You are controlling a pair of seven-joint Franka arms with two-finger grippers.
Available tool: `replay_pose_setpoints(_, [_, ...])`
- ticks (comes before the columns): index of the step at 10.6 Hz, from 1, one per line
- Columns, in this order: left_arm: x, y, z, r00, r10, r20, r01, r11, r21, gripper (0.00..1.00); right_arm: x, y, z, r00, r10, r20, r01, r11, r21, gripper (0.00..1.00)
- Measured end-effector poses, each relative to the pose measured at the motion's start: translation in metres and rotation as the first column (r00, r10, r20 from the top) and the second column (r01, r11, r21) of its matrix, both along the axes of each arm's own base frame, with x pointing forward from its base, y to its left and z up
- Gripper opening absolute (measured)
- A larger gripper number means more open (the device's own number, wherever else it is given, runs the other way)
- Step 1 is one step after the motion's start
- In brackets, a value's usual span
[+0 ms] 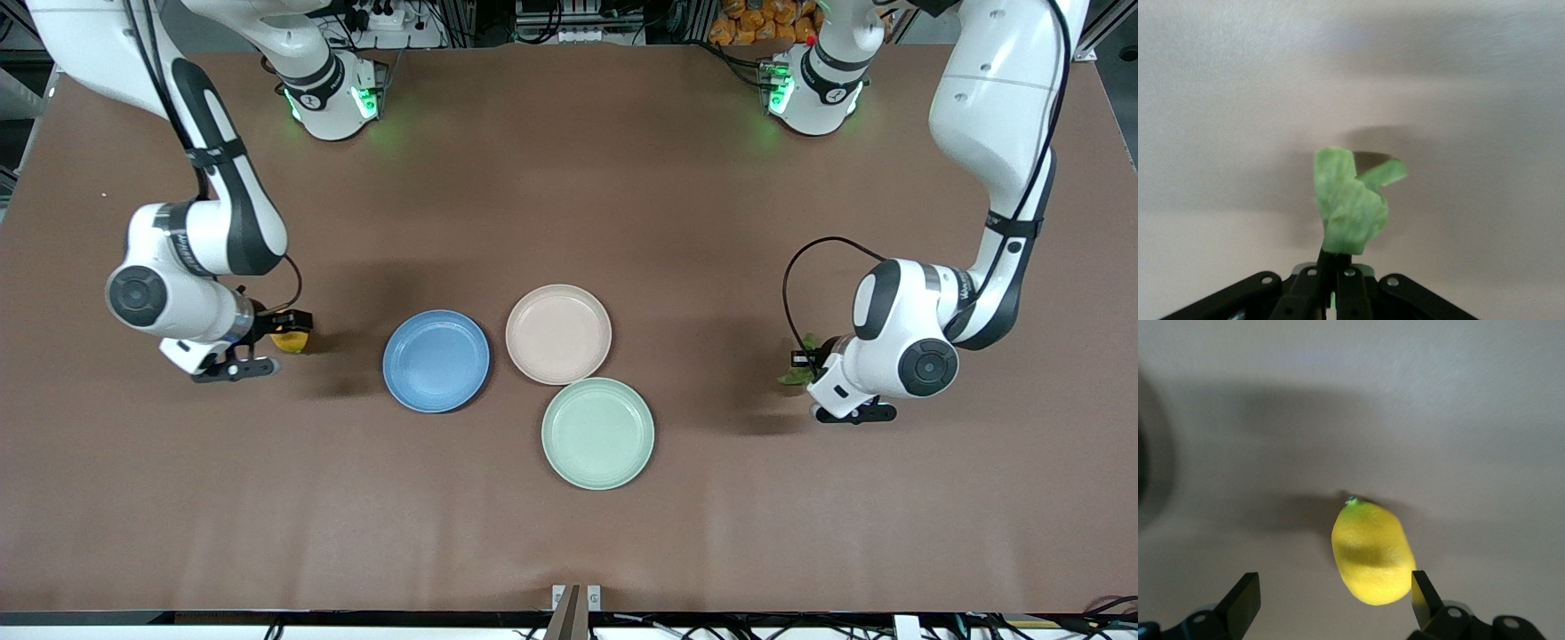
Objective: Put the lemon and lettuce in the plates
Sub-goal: 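Carry the lettuce with the left gripper over the beige plate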
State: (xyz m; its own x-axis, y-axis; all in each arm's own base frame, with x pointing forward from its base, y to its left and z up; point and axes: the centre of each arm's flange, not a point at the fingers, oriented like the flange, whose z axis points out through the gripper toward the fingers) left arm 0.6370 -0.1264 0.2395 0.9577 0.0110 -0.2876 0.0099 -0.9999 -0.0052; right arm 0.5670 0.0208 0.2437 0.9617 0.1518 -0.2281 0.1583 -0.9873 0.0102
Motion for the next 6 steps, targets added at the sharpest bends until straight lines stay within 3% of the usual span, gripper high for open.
replay_pose_setpoints(3, [-0.002,-0.045,0.041,0.999,0.034,0.030,-0.033,0.999,-0.016,0.04,-0.003,0.006,-0.007,0.995,0.100,-0.018,-0.100,0.995,0.020,1.00])
replay_pose_setpoints(6, [-0.023,-0.118,0.064,0.996,0.068,0.056,-0.068,0.998,-0.007,0.04,-0.004,0.004,-0.013,0.986,0.166,-0.019,-0.165,0.986,0.035,1.00])
